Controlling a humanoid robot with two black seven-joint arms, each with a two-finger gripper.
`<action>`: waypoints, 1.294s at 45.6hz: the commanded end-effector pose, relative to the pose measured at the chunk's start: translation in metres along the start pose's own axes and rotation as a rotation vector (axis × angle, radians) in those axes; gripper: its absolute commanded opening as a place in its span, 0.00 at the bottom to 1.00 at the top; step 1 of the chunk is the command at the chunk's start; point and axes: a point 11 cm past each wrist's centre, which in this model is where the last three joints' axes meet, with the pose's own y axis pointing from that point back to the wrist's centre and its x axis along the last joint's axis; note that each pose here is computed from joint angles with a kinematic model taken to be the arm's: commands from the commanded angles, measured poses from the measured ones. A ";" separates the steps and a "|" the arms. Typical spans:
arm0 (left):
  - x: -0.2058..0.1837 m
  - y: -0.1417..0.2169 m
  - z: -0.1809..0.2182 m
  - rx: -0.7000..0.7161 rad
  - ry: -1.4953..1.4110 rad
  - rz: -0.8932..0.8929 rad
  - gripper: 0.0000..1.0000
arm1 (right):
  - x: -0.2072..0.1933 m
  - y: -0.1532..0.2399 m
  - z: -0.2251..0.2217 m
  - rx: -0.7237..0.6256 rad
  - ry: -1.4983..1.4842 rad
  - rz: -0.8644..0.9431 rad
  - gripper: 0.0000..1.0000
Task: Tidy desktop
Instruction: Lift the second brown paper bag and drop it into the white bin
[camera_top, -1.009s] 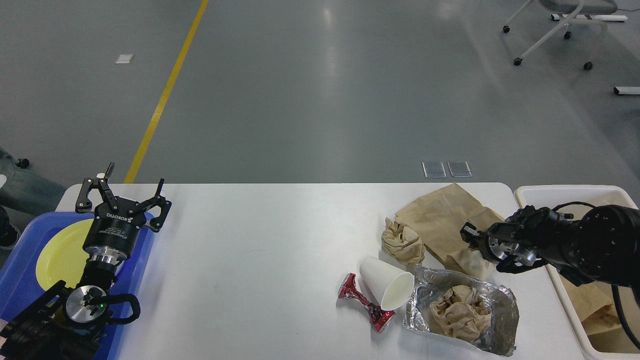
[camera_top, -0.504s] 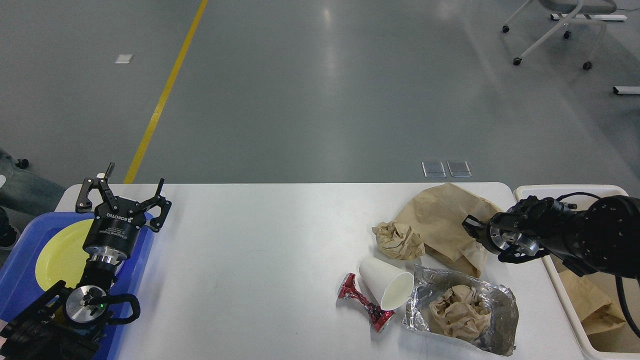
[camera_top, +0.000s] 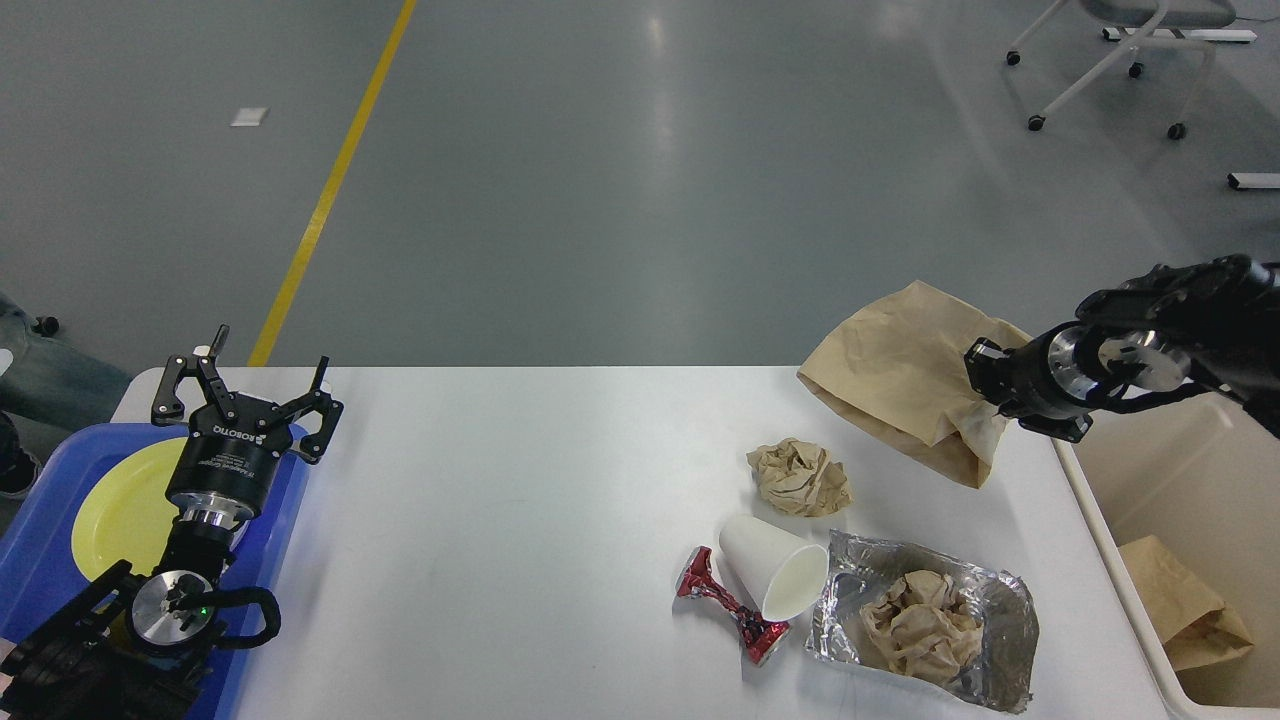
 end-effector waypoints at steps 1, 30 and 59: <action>0.000 0.000 0.000 0.000 0.000 0.000 0.96 | 0.010 0.039 -0.007 -0.009 0.063 -0.076 0.00; 0.000 0.000 0.000 0.000 0.000 0.000 0.96 | -0.079 0.264 -0.085 -0.030 0.690 -0.166 0.00; 0.000 0.000 0.000 0.000 0.000 0.000 0.96 | -0.019 0.240 -0.016 -0.048 0.411 -0.033 0.00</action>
